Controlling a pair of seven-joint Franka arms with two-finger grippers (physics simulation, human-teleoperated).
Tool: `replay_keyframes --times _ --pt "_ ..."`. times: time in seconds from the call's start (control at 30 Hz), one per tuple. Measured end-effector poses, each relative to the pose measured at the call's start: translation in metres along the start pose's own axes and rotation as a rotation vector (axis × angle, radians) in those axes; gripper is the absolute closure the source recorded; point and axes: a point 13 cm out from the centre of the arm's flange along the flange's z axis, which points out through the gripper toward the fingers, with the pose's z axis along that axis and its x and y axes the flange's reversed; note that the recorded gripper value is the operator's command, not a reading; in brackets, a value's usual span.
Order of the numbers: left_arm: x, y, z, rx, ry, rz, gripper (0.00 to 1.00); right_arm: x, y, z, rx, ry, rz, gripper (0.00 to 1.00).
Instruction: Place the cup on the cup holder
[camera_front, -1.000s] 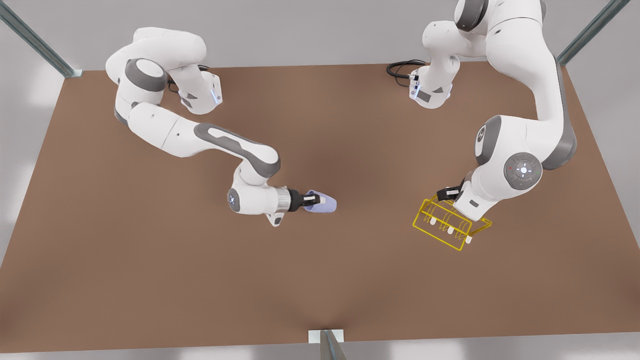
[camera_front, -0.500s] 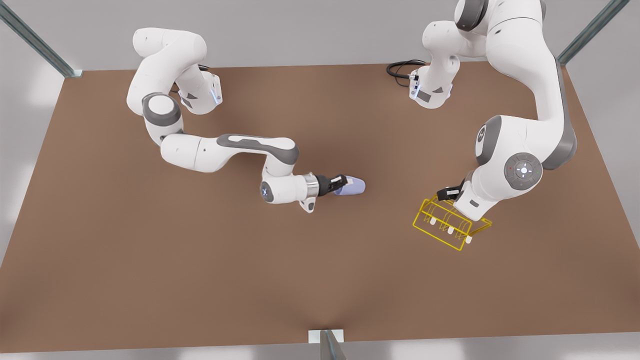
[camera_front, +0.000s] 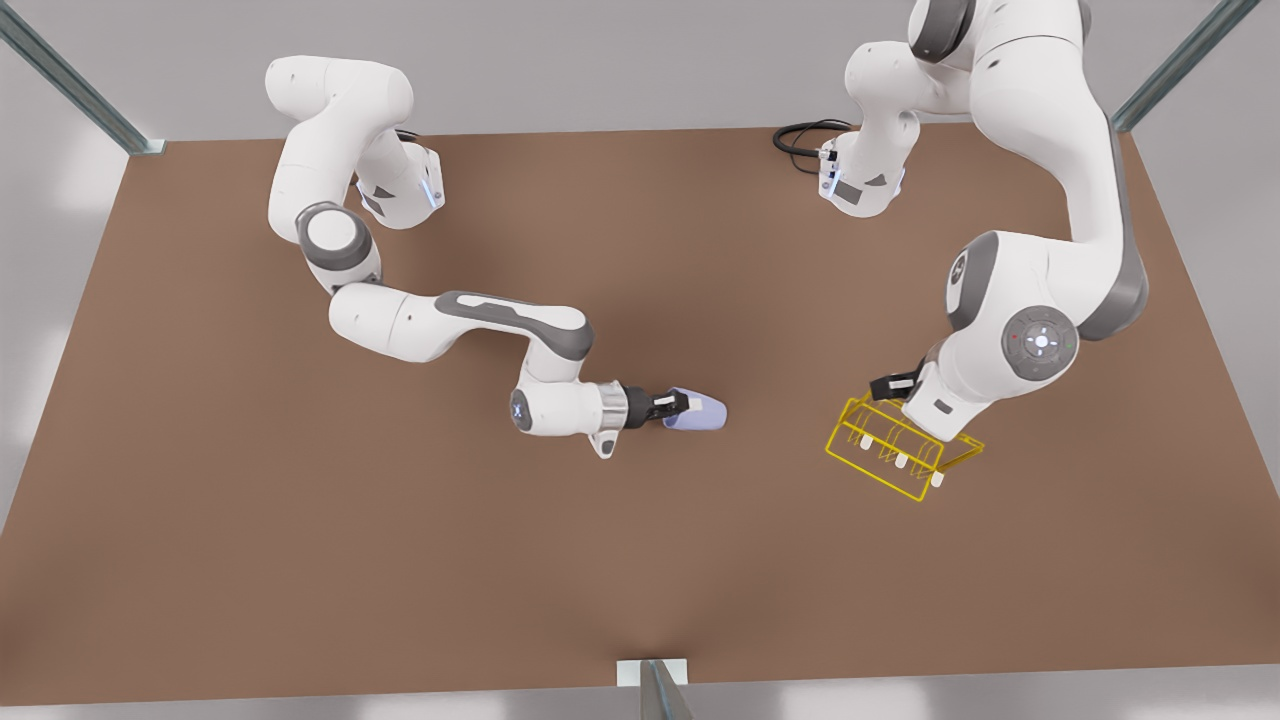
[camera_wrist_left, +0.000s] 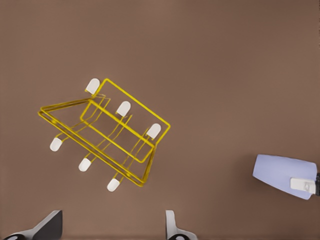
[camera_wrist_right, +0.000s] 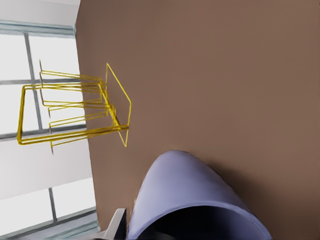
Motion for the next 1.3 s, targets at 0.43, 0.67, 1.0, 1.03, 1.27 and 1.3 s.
replay_keyframes --times 0.43,0.67,1.0,1.03,1.27,1.3 --pt "0.179 -0.249 -0.04 -0.002 -0.021 0.245 0.0 0.001 -0.028 -0.013 0.076 0.023 0.005 0.0" --pt "0.235 -0.31 -0.015 0.001 0.037 0.052 0.0 0.006 -0.037 -0.042 0.097 0.041 0.012 0.0" --pt "0.085 -0.282 0.042 0.052 -0.041 -0.693 0.0 0.048 -0.145 -0.315 0.349 -0.053 0.068 0.0" --pt "0.074 -0.277 0.042 0.069 -0.048 -0.758 0.0 0.046 -0.166 -0.364 0.466 -0.101 0.086 0.0" --pt "0.008 -0.246 0.112 0.096 -0.03 -1.127 0.0 0.03 -0.141 -0.584 1.101 -0.371 0.221 0.0" --pt "0.003 -0.249 0.121 0.106 -0.029 -1.163 0.0 0.017 -0.11 -0.61 1.095 -0.412 0.212 0.0"
